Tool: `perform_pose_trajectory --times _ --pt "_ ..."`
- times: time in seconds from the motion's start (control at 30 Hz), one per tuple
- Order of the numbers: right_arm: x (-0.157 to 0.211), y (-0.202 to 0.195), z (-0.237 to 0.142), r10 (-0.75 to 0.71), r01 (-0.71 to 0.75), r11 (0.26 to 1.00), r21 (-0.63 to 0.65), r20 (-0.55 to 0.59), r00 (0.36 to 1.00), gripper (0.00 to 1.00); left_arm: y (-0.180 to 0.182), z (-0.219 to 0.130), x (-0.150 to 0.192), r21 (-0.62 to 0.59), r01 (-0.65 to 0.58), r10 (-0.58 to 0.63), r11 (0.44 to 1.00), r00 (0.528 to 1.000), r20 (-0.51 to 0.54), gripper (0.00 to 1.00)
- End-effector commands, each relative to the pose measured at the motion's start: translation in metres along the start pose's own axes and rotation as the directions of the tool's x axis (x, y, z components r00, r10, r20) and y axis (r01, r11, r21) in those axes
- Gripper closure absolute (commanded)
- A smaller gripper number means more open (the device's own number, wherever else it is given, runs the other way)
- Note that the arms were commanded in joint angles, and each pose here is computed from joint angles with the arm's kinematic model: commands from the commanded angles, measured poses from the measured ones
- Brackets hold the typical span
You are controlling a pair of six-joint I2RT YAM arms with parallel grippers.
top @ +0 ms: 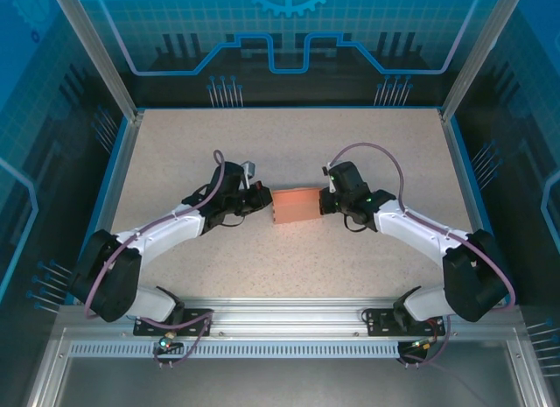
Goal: Fold the paper box
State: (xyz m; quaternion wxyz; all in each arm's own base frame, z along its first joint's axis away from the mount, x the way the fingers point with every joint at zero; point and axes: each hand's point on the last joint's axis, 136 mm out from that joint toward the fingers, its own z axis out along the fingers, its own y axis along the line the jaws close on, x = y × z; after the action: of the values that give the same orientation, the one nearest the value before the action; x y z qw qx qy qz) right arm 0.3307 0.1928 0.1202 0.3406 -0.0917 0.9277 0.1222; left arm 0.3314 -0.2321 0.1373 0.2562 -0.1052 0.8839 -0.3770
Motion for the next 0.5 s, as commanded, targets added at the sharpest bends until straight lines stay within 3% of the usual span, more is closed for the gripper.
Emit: perform_pose_trajectory --times 0.0,0.47 --pt "0.0345 0.0076 0.0039 -0.023 0.021 1.0 -0.02 -0.099 0.995 0.96 -0.0057 -0.0062 -0.0002 0.039 0.043 -0.043 0.998 0.999 0.002 1.0" --pt "0.0285 0.0131 0.0002 -0.023 0.019 0.999 -0.04 -0.096 0.995 0.96 0.0012 -0.0029 0.0004 0.031 0.112 -0.112 0.993 0.994 0.008 1.0"
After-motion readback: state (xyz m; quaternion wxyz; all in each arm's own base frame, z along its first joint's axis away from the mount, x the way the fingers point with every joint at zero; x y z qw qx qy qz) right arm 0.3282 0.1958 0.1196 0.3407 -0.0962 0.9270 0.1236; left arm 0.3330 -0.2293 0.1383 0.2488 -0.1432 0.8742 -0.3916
